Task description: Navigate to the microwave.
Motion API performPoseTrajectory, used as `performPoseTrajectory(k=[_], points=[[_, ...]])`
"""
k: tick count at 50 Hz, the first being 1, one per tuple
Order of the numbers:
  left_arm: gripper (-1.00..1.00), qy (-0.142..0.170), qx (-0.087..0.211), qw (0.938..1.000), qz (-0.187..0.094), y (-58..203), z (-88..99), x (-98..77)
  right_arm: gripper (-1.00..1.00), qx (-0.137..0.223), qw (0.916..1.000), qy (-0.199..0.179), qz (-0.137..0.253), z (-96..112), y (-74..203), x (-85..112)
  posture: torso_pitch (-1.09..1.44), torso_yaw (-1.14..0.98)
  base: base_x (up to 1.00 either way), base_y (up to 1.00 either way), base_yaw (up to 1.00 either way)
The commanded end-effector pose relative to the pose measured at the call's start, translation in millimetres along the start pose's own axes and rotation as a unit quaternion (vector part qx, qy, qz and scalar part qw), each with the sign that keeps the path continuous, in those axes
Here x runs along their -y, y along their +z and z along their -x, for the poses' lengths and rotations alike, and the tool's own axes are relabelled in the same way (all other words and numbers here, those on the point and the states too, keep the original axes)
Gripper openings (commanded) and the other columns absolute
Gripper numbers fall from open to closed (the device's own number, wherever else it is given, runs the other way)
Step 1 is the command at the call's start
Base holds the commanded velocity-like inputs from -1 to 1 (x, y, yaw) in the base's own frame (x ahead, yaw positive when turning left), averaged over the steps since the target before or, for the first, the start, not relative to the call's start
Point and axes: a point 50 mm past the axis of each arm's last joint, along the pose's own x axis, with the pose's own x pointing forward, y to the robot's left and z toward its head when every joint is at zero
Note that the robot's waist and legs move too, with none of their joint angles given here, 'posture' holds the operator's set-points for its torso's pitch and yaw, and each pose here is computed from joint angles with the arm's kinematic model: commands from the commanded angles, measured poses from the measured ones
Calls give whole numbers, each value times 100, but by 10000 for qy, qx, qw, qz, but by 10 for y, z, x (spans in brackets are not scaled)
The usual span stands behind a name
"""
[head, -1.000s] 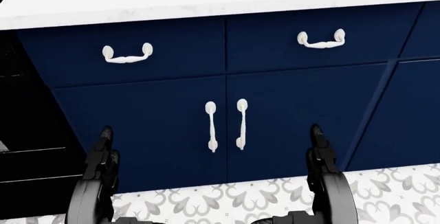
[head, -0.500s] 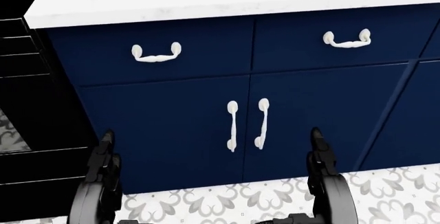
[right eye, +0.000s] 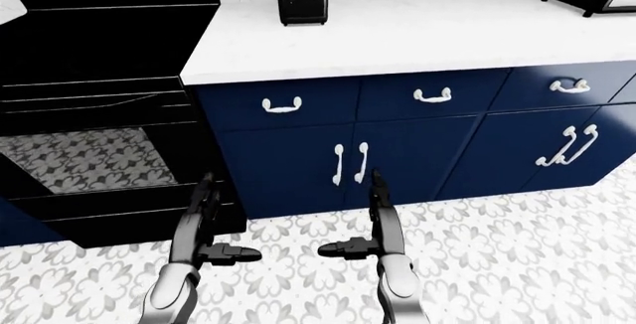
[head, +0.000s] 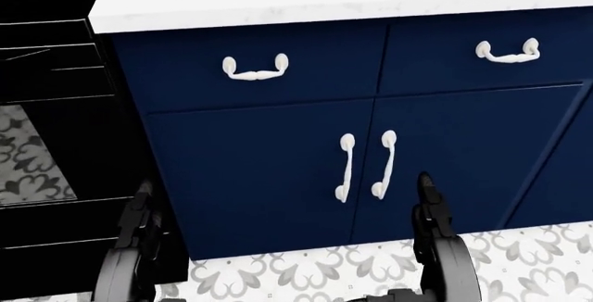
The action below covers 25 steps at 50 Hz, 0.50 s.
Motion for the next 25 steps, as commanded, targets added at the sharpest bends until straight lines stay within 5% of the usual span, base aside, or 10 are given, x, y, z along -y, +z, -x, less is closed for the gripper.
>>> performPoseTrajectory(k=[1, 25], points=[[100, 85, 543, 9985, -55, 216, -39, -47, 100, 546, 9985, 93, -3, -43, 220, -47, 0, 0, 0, 30, 0], [100, 84, 549, 9984, -58, 212, -46, -50, 100, 539, 9985, 109, 1, -45, 214, -52, 0, 0, 0, 31, 0]])
